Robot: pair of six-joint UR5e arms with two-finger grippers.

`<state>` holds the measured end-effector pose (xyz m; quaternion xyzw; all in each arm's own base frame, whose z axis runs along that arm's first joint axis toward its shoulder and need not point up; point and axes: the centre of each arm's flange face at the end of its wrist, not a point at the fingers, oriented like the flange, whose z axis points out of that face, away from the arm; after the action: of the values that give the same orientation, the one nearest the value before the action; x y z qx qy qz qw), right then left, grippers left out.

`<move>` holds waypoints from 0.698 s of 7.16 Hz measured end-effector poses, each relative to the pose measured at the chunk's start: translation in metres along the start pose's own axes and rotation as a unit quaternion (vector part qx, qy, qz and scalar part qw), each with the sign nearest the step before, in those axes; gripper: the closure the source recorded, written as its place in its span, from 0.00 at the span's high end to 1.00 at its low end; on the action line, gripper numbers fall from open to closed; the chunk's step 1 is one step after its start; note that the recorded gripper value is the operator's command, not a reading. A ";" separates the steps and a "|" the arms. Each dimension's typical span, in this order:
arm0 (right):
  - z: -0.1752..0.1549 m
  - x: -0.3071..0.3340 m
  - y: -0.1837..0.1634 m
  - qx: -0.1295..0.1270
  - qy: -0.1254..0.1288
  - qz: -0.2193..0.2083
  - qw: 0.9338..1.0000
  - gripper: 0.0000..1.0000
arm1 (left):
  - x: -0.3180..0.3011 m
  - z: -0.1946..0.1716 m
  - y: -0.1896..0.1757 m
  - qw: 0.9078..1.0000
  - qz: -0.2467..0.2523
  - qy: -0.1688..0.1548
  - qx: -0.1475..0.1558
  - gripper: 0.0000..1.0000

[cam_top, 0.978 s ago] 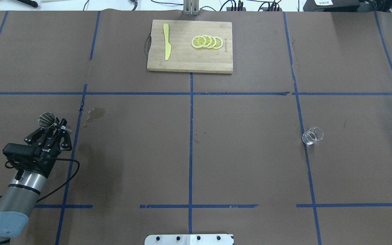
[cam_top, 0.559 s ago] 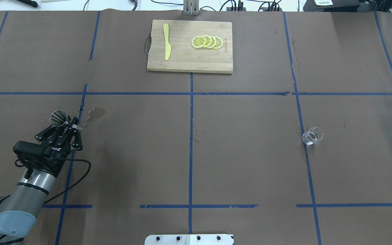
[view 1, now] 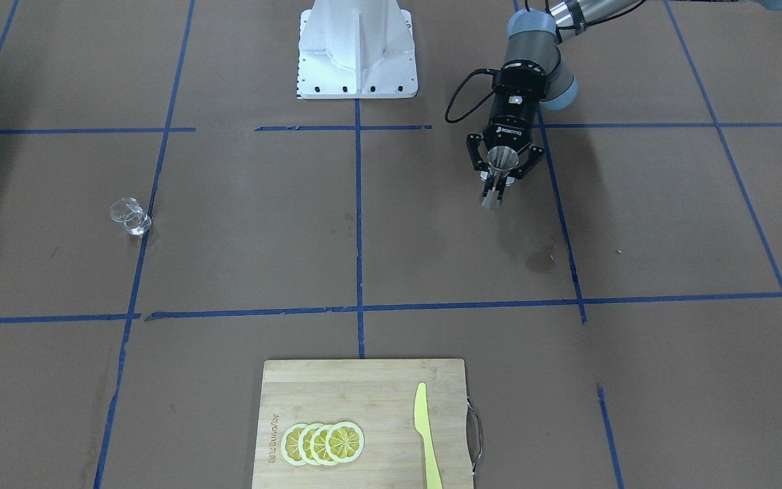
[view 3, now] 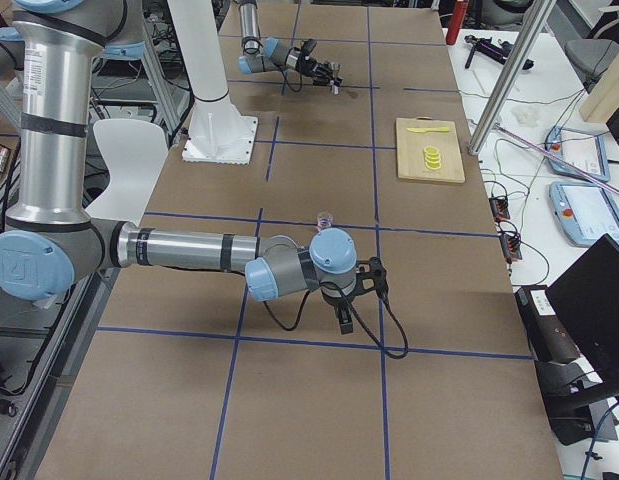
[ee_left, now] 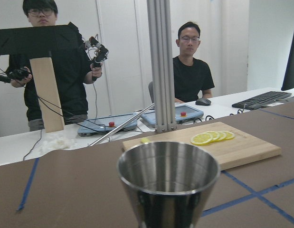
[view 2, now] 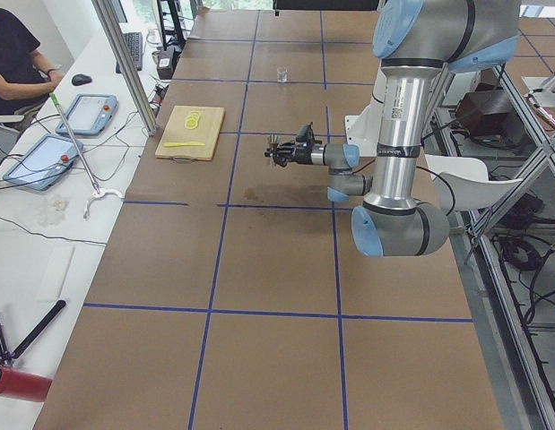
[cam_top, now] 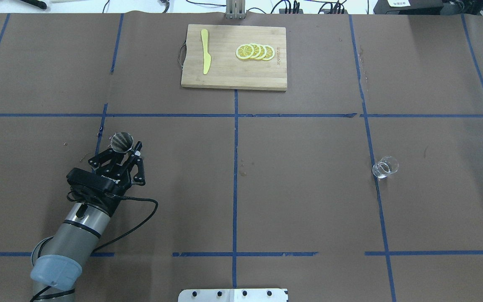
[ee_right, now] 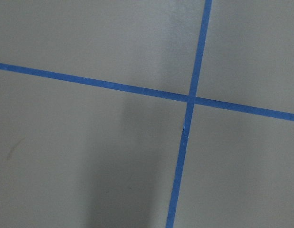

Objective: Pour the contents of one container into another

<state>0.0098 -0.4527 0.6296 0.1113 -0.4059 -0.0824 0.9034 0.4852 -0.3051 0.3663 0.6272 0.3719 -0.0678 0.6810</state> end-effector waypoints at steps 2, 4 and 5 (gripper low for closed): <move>-0.001 -0.043 -0.013 0.001 -0.010 -0.037 0.999 1.00 | 0.040 0.025 -0.018 0.999 0.003 0.049 -0.006 0.00; -0.001 -0.098 -0.023 0.009 -0.029 -0.050 0.998 1.00 | 0.069 0.047 -0.021 0.998 0.003 0.069 -0.009 0.00; 0.003 -0.126 -0.027 0.028 -0.041 -0.052 0.997 1.00 | 0.080 0.055 -0.023 0.997 0.003 0.079 -0.013 0.00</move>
<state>-0.0768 -0.4486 0.5341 0.1544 -0.4387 -0.1226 0.8767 0.5528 -0.3299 0.2975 0.6227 0.4237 -0.0111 0.6577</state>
